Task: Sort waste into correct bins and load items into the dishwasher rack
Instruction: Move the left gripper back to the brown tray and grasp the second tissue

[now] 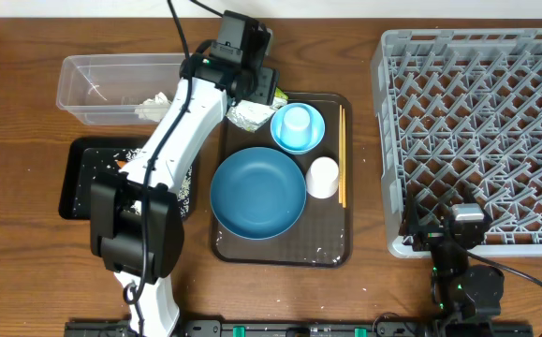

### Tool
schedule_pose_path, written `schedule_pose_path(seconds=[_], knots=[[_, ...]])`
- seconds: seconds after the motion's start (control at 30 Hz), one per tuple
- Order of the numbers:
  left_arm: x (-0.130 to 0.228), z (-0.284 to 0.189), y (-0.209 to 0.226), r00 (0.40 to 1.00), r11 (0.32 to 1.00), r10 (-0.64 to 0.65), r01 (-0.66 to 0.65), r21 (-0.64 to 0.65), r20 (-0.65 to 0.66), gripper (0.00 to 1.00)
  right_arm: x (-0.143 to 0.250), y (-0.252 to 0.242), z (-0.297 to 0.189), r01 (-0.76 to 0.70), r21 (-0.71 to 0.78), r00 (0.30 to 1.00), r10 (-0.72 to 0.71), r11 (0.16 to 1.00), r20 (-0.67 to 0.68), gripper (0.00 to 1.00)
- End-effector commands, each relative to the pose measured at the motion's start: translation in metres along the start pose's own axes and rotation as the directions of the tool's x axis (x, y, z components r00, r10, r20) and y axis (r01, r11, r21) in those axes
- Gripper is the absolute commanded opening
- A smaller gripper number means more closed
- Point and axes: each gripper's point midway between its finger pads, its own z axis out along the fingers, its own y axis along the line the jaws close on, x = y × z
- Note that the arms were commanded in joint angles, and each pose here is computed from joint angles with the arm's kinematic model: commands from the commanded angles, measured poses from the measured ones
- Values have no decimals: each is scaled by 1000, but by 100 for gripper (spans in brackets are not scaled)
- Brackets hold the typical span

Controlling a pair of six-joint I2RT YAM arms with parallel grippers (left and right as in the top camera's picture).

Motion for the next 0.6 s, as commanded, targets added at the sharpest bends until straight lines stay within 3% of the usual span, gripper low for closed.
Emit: schedule_pose_path(seconds=[0.0,0.57], knots=[[15,23,23,998,997,5,-9,-71,-55,66,2,-3,0,-15,14,1000,15,1000,-5,99],[53,57,25,980,995,-76,61,-84,-182,61,2,-3,0,-15,14,1000,15,1000,-5,99]])
